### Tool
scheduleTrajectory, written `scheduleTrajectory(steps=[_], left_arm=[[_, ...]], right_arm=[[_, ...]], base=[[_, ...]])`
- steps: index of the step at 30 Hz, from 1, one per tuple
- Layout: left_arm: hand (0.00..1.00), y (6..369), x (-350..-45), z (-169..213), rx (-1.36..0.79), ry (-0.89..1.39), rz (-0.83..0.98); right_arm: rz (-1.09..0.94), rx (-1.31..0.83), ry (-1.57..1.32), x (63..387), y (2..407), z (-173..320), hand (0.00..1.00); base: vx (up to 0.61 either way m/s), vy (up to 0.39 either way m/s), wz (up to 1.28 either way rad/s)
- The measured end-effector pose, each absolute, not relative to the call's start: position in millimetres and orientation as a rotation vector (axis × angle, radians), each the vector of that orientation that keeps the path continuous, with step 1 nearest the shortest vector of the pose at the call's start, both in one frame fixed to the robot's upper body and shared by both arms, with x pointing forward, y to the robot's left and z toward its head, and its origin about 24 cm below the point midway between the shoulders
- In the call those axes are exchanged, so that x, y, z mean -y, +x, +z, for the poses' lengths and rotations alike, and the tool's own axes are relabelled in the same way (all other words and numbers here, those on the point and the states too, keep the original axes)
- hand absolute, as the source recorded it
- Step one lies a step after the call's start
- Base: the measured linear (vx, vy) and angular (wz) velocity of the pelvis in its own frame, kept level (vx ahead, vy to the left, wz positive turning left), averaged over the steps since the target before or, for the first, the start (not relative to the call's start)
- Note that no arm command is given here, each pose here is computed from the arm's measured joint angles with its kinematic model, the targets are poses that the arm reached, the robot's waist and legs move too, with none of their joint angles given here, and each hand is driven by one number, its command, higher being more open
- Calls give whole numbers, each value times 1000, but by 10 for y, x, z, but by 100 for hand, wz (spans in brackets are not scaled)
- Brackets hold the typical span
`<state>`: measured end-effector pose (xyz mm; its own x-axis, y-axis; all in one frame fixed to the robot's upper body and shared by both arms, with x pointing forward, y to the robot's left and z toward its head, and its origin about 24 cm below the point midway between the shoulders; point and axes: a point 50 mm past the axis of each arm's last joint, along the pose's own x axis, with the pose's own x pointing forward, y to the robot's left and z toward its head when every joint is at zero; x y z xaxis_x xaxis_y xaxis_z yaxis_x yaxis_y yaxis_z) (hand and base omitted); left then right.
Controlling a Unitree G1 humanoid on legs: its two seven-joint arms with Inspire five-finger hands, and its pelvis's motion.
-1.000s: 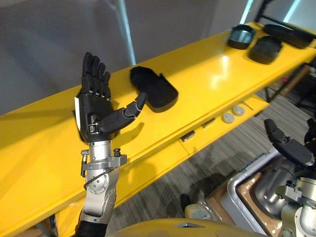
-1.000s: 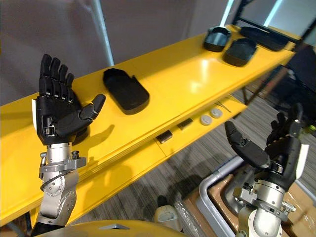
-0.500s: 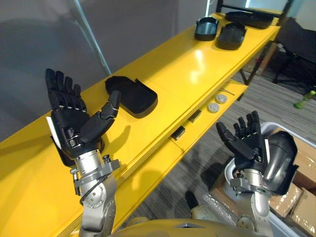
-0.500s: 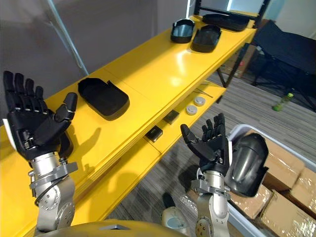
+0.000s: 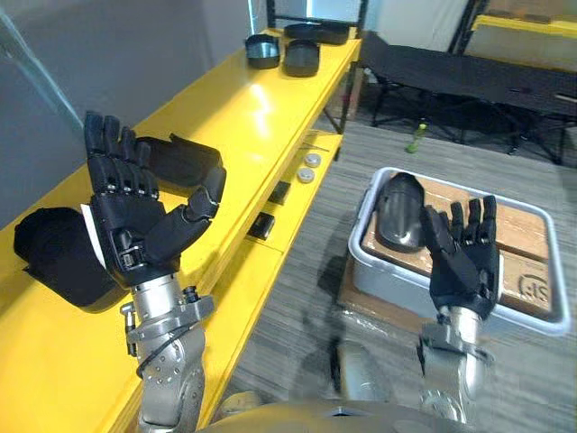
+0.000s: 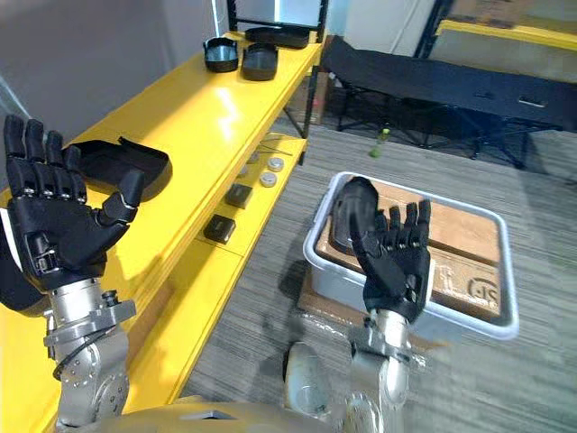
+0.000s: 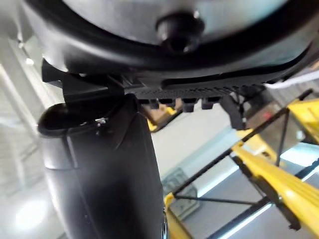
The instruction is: Walk over and take three plastic housings, then place them on the shelf
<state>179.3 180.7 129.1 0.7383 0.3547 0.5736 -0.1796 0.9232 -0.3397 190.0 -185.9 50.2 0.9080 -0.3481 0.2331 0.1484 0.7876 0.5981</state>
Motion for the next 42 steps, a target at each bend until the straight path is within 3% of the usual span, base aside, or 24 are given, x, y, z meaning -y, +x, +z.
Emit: scheduleTrajectory(steps=[2, 5, 9, 14, 16, 21, 27, 34, 39, 42], left_arm=[[100, 1868, -1804, 1329, 696, -288, 282], [100, 1883, -1798, 1340, 699, -288, 244], [100, 1935, -1710, 1224, 610, -294, 182], [100, 1944, -1698, 1193, 584, -390, 204], [100, 1921, -1684, 1115, 539, -442, 195], [100, 1869, -1548, 961, 459, -398, 107], [100, 1884, -1562, 734, 315, -213, 31], [100, 1860, -1652, 5, -80, 78, -130], [100, 2080, -1607, 107, -21, 79, -133], [100, 2143, -1608, 117, -7, 44, -113]], right_arm=[[-219, 245, 569, 1689, 2170, 344, 100], [-106, 145, 506, 1384, 2260, 249, 100], [-37, 7, 316, 1310, 2225, 108, 100], [-128, -58, 238, 1761, 2121, 28, 100], [-241, -104, 222, 2029, 1901, -62, 100], [-425, -117, 149, 2479, 1708, -32, 100], [-473, -78, 115, 2588, 2273, 72, 100], [-494, 35, 109, 2750, 3012, 566, 100], [-560, 186, 51, 3252, 3404, 1406, 100], [-581, 169, 91, 3369, 3482, 1522, 100]], base=[[-209, -267, -19], [-77, -315, -24], [-29, -507, -25], [-22, -461, -30], [-32, -311, -14], [-16, -57, -17], [-49, 157, -13], [-134, 257, -24], [-149, 128, -7], [-81, 77, 7]])
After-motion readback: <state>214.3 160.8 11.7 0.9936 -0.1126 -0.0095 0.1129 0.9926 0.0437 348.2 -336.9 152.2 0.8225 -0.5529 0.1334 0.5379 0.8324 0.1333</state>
